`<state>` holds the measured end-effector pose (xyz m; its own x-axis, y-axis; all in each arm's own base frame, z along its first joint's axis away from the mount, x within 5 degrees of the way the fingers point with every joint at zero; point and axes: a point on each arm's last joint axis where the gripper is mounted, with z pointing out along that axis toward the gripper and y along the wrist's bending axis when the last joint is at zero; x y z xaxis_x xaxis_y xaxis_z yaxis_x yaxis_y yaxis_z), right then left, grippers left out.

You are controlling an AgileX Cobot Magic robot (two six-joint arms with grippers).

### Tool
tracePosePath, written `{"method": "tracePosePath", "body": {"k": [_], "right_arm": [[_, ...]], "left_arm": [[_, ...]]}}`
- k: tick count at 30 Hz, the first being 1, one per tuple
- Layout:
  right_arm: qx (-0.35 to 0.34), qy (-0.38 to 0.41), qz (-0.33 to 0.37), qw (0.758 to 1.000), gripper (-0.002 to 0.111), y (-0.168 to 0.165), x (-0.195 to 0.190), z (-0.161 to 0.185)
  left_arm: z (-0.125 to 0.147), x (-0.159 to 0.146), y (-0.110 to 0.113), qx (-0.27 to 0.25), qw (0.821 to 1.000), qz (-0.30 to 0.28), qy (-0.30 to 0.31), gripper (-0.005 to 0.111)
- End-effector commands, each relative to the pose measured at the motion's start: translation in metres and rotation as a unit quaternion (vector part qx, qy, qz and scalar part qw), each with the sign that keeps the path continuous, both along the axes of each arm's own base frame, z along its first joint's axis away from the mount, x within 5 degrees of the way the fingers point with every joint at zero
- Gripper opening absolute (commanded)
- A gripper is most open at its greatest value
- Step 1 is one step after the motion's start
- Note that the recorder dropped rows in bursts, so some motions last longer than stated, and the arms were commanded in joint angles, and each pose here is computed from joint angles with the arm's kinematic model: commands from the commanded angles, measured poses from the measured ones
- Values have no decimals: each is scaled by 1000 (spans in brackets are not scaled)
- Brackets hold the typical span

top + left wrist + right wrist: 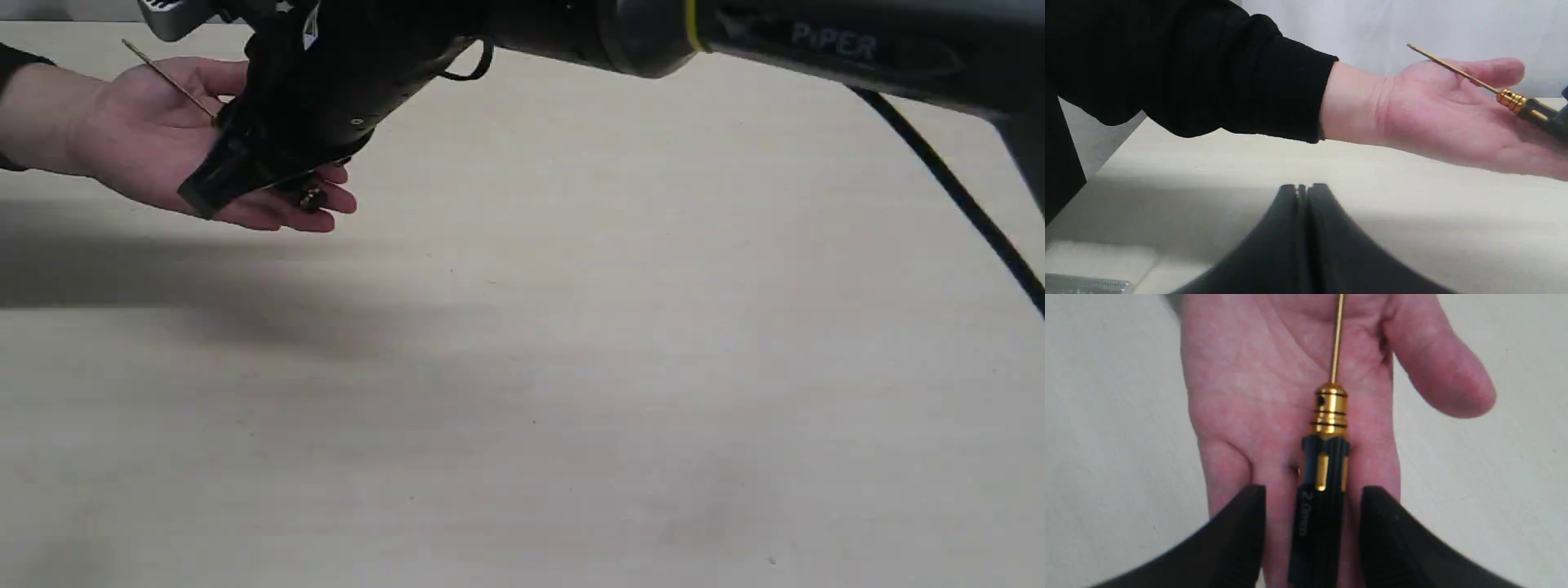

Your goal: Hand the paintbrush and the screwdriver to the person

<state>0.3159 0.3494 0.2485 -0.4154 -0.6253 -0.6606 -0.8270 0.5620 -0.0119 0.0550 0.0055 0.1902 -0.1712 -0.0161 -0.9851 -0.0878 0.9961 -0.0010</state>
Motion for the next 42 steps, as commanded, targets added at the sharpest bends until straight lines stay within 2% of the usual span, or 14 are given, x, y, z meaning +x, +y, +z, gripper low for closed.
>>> {"method": "tracePosePath", "body": {"k": [1,3,6,12,19,22,27,30,33,36,38,42], "right_arm": [[14,-29,2,999,22,-8,-1,24],[31,-43,-10,999,5,-19,0,45],[63,-57,-44,995,4,-41,3,75],[120,-108,-126,979,4,-118,-8,117],[149,-183,-162,958,4,-194,-73,110],[164,-158,-178,957,4,-220,-112,103],[164,-155,-172,959,4,-248,-159,96],[176,-243,-161,940,4,-265,-180,113],[196,-273,-158,928,4,-278,-201,126],[181,-284,-156,929,4,-288,-216,125],[191,-306,-175,916,4,-299,-226,124],[224,-325,-278,876,4,-322,-237,103]], "left_arm": [[0,0,0,-3,1000,-3,-6,0],[0,0,0,-3,1000,-3,-6,0],[0,0,0,-3,1000,-3,-6,0],[0,0,0,-2,1000,-3,-6,0],[0,0,0,-2,1000,-3,-6,0],[0,0,0,-2,1000,-3,-6,0],[0,0,0,-2,1000,-3,-6,0],[0,0,0,-2,1000,-3,-6,0],[0,0,0,-2,1000,-3,-6,0],[0,0,0,-2,1000,-3,-6,0],[0,0,0,-2,1000,-3,-6,0],[0,0,0,-3,1000,-3,-5,0]]}}
